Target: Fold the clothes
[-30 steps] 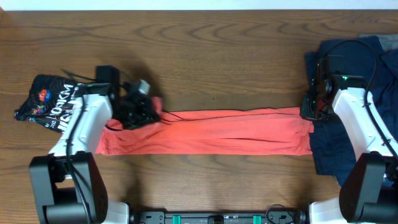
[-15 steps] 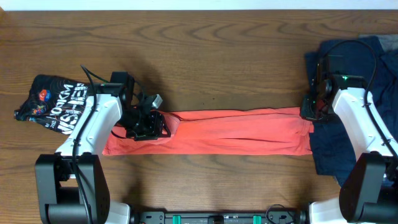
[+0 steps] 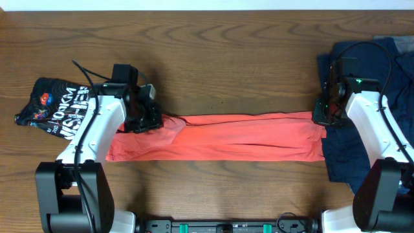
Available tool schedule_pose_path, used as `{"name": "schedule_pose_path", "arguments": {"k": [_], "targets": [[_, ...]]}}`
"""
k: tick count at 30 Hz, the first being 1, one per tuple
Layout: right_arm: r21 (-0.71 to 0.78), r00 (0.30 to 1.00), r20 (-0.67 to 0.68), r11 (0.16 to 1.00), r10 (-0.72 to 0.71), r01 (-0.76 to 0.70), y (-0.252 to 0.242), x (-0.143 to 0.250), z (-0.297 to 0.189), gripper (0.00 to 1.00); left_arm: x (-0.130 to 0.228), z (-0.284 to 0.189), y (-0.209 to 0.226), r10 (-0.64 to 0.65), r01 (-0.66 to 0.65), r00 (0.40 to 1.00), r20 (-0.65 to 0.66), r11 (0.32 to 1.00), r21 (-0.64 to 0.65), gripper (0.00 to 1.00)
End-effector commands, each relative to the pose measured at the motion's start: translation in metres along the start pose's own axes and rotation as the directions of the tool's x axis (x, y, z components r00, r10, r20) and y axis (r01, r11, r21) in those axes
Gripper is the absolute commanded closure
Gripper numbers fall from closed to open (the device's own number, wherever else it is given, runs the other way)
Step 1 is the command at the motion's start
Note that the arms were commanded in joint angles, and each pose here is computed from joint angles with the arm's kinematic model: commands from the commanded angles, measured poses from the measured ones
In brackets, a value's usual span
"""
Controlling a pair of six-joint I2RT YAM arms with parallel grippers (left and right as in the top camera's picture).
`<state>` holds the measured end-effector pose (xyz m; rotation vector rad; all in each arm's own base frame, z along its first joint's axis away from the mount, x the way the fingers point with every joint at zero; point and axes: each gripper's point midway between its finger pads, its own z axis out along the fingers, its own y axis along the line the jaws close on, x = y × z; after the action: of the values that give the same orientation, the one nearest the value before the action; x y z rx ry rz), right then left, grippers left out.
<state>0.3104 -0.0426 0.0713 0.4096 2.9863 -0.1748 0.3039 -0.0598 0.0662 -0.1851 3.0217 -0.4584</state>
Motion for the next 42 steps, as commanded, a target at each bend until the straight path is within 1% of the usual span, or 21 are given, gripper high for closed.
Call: {"name": "schedule_pose_path", "arguments": {"k": [1, 3, 10, 12, 13, 16, 21, 25, 28, 30, 34, 38, 42], "targets": [[-0.007, 1.000, 0.018, 1.000, -0.007, 0.007, 0.000, -0.002, -0.005, 0.88, -0.016, -0.010, 0.005, -0.032, 0.036, 0.996, 0.079, 0.998, -0.050, 0.59], [-0.007, 1.000, 0.018, 1.000, -0.007, 0.007, 0.000, -0.002, -0.005, 0.88, -0.017, -0.009, 0.004, -0.025, 0.030, 0.996, 0.085, 0.998, -0.048, 0.58], [-0.007, 1.000, 0.018, 1.000, -0.007, 0.007, 0.000, -0.002, -0.005, 0.88, -0.016, -0.007, 0.001, -0.016, 0.020, 0.997, 0.079, 0.999, -0.049, 0.58], [-0.007, 1.000, 0.017, 1.000, -0.007, 0.007, 0.000, -0.001, -0.005, 0.88, -0.013, -0.006, 0.001, -0.036, 0.040, 0.997, 0.065, 0.998, -0.050, 0.65], [-0.007, 1.000, 0.017, 1.000, -0.007, 0.007, 0.000, -0.001, -0.005, 0.88, -0.008, -0.003, 0.000, -0.047, 0.049, 0.998, 0.047, 0.998, -0.048, 0.68], [-0.007, 1.000, 0.016, 1.000, -0.007, 0.008, 0.000, -0.001, -0.005, 0.88, 0.008, 0.009, -0.008, -0.029, 0.028, 1.000, -0.004, 0.999, -0.030, 0.73], [-0.007, 1.000, 0.017, 1.000, -0.007, 0.007, 0.000, -0.001, -0.005, 0.88, 0.038, 0.040, -0.033, 0.058, -0.056, 0.995, -0.075, 0.998, 0.019, 0.75], [-0.007, 1.000, 0.015, 1.000, -0.008, 0.008, 0.000, -0.001, -0.005, 0.88, 0.058, 0.067, -0.047, 0.123, -0.121, 0.989, -0.077, 0.992, 0.027, 0.75], [-0.006, 1.000, 0.010, 1.000, -0.008, 0.008, -0.001, 0.000, -0.005, 0.88, 0.055, 0.074, -0.052, 0.142, -0.141, 0.989, -0.039, 0.990, 0.024, 0.73], [-0.005, 1.000, 0.010, 1.000, -0.008, 0.008, -0.001, 0.000, -0.005, 0.88, 0.046, 0.074, -0.056, 0.154, -0.154, 0.988, -0.001, 0.988, 0.033, 0.69], [-0.004, 1.000, 0.002, 1.000, -0.009, 0.009, -0.001, 0.002, -0.005, 0.88, 0.035, 0.067, -0.059, 0.151, -0.152, 0.988, 0.029, 0.988, 0.035, 0.67], [-0.004, 1.000, 0.002, 1.000, -0.010, 0.010, -0.001, 0.002, -0.005, 0.88, 0.022, 0.039, -0.062, 0.133, -0.136, 0.989, 0.068, 0.990, 0.036, 0.66], [-0.004, 1.000, 0.003, 1.000, -0.010, 0.010, -0.001, 0.002, -0.005, 0.88, 0.001, 0.000, -0.051, 0.102, -0.102, 0.976, 0.193, 0.995, -0.012, 0.66]]}}
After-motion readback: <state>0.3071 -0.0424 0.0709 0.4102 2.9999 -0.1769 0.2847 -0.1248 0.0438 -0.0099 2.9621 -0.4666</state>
